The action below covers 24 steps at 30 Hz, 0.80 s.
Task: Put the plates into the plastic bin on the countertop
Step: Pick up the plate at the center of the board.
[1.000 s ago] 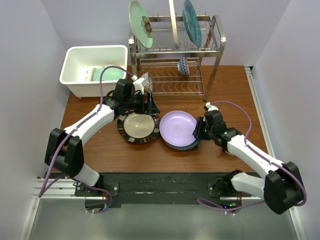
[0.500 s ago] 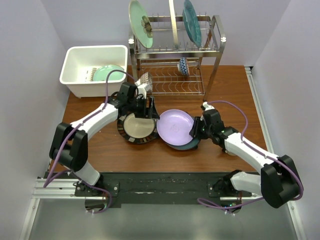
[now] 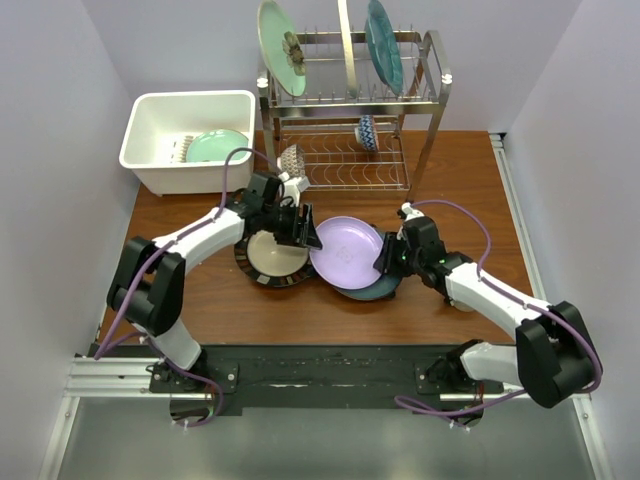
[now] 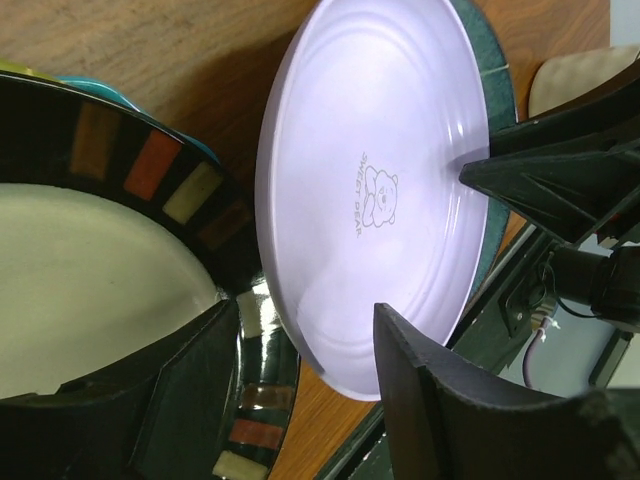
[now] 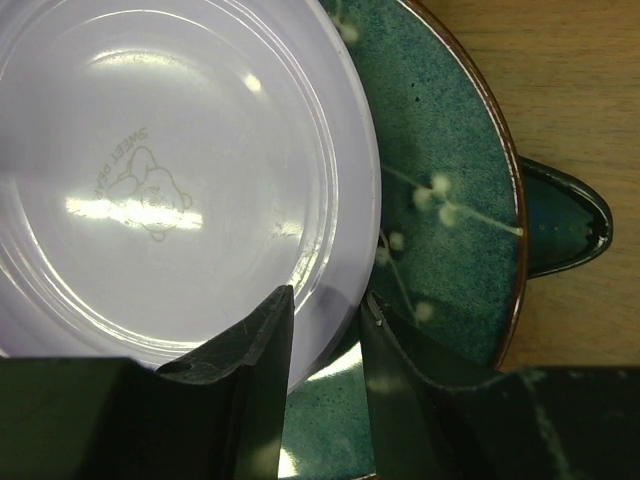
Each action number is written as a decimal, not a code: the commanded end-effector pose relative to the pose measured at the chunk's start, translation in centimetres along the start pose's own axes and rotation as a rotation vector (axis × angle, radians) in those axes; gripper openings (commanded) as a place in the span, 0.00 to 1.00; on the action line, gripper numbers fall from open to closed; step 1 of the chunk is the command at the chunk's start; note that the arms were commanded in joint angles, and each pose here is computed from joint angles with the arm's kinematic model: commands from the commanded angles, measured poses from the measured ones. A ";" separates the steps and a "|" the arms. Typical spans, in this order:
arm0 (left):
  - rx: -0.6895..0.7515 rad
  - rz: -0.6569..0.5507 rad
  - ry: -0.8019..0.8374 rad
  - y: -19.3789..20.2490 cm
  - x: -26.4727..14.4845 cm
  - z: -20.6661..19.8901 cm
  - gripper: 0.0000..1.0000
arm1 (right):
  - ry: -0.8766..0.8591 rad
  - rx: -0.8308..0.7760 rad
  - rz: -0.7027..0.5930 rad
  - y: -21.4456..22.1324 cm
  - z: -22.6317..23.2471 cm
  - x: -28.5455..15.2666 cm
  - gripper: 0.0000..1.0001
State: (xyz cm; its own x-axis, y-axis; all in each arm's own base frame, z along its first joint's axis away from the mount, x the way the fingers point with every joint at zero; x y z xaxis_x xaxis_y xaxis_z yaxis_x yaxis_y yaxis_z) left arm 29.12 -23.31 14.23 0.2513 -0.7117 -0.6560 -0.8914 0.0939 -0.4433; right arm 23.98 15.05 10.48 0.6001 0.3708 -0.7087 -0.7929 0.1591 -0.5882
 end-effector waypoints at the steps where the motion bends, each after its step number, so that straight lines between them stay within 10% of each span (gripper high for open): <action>1: 0.033 0.039 0.045 0.9 0.6 -0.5 0.60 | -0.067 0.005 -0.037 -1.0 1.2 0.1 0.36; 16: 0.034 0.061 0.066 1.2 1.7 -0.8 0.40 | -0.098 0.005 -0.033 -0.8 1.6 0.2 0.37; 24: 0.036 0.061 0.060 1.4 1.8 -0.7 0.09 | -0.106 0.003 -0.030 -0.7 1.6 0.2 0.39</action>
State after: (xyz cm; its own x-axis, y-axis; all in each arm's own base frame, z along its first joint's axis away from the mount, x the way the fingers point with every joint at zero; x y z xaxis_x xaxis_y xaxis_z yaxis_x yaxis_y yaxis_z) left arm 28.74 -24.22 12.81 0.2082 -0.7139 -0.6685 -0.9002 0.1274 -0.4163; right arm 23.93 15.52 10.47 0.5919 0.4071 -0.6957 -0.7964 0.1625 -0.5825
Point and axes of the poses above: each gripper's point midway between its finger pads, its own x axis out along the fingers, its own z axis along the line the jaws close on, y = z × x, the point moved 5 cm from there along -x, back along the fingers
